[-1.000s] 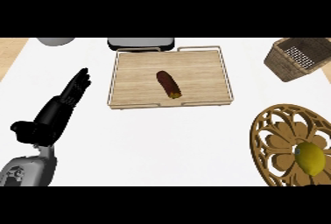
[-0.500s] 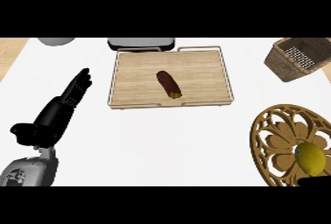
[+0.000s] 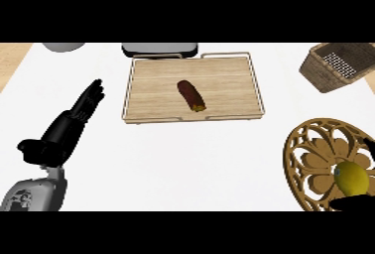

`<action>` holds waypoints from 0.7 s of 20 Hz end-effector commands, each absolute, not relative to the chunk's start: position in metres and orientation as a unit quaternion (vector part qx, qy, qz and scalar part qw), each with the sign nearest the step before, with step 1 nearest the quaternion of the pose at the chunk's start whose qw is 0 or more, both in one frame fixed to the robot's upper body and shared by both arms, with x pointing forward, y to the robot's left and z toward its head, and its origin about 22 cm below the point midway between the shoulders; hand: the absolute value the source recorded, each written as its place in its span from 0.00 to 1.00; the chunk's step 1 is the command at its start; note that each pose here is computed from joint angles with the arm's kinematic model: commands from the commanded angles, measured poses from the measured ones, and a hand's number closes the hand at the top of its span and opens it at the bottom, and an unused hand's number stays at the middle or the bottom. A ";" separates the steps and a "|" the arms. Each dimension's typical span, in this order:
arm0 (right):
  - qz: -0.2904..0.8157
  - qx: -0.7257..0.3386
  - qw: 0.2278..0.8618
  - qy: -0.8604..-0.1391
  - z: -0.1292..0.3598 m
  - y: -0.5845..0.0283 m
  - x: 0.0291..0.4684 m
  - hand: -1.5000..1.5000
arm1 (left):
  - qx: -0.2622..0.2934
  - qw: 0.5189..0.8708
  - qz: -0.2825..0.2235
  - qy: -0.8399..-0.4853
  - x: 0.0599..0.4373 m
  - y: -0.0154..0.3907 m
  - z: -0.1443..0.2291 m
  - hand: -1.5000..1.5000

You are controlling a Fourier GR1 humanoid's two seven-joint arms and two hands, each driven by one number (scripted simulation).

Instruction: Pick the lemon from the placemat and place it in the basket

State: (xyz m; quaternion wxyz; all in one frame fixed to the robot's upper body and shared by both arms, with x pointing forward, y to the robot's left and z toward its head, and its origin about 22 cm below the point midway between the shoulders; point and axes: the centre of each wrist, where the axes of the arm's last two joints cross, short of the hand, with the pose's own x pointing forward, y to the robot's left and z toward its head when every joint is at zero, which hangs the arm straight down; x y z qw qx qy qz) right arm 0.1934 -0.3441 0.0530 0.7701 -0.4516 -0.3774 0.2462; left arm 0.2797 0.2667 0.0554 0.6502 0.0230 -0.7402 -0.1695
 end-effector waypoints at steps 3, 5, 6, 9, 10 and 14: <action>0.257 -0.432 0.780 -0.372 0.035 -0.359 0.201 0.00 | 0.026 0.641 -0.170 -0.748 0.287 0.258 0.051 0.50; 0.258 -0.423 0.786 -0.370 0.017 -0.354 0.192 0.00 | 0.016 0.649 -0.169 -0.741 0.276 0.273 0.058 0.50; 0.263 -0.422 0.786 -0.368 0.032 -0.330 0.199 0.00 | 0.020 0.649 -0.165 -0.742 0.284 0.262 0.064 0.50; 0.301 -0.395 0.793 -0.353 0.024 -0.327 0.191 1.00 | 0.029 0.644 -0.170 -0.745 0.291 0.269 0.056 0.50; 0.304 -0.396 0.793 -0.348 0.010 -0.355 0.203 1.00 | 0.021 0.641 -0.169 -0.748 0.289 0.259 0.062 0.50; 0.311 -0.406 0.780 -0.361 0.012 -0.350 0.204 1.00 | 0.012 0.649 -0.168 -0.742 0.279 0.273 0.053 0.50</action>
